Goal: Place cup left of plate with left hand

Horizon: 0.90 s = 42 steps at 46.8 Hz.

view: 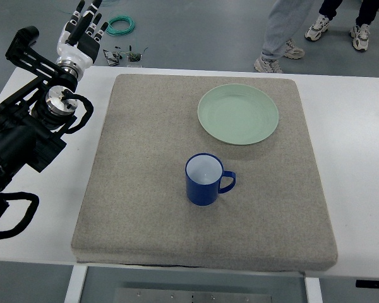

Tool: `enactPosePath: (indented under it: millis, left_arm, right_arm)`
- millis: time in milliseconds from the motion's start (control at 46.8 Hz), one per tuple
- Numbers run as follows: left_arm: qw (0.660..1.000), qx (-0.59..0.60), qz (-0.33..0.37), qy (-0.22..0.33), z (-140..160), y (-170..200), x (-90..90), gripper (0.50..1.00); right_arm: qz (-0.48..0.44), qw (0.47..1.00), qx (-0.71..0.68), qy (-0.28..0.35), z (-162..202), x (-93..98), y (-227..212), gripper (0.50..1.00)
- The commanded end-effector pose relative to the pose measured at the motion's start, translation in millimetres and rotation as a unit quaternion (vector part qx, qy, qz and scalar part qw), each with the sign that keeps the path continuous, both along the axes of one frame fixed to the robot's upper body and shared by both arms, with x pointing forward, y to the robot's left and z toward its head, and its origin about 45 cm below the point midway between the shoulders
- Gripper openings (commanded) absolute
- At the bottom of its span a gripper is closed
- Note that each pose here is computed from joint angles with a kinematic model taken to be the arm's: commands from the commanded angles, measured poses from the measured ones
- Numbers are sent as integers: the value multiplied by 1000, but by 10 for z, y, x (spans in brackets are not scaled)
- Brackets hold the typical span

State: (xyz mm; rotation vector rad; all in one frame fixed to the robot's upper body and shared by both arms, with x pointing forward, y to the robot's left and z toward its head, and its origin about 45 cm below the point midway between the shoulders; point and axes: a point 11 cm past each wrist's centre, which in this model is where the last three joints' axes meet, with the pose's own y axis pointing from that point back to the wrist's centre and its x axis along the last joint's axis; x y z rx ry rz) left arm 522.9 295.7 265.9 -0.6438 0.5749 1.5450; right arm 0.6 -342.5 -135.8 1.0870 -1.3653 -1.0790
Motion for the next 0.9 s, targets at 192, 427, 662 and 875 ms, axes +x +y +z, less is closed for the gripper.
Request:
enactPosePath:
  millis: [192,427,662,875]
  left_arm:
    - [1000,4,-1,0,-6,-7,-2,994]
    - [1000,10,-3,-1,33,-11,14,994]
    - [1000,10,-10,-5,49,-47,13,994]
    - [997,21,-57,-37,266,-274,-3,994]
  right_arm:
    - [0,1000,0,0,0,0,0,934]
    - [0,1000,0,0,0,0,0,934]
    - [0,1000,0,0,0,0,0,934]
    - [0,1000,0,0,0,0,0,934]
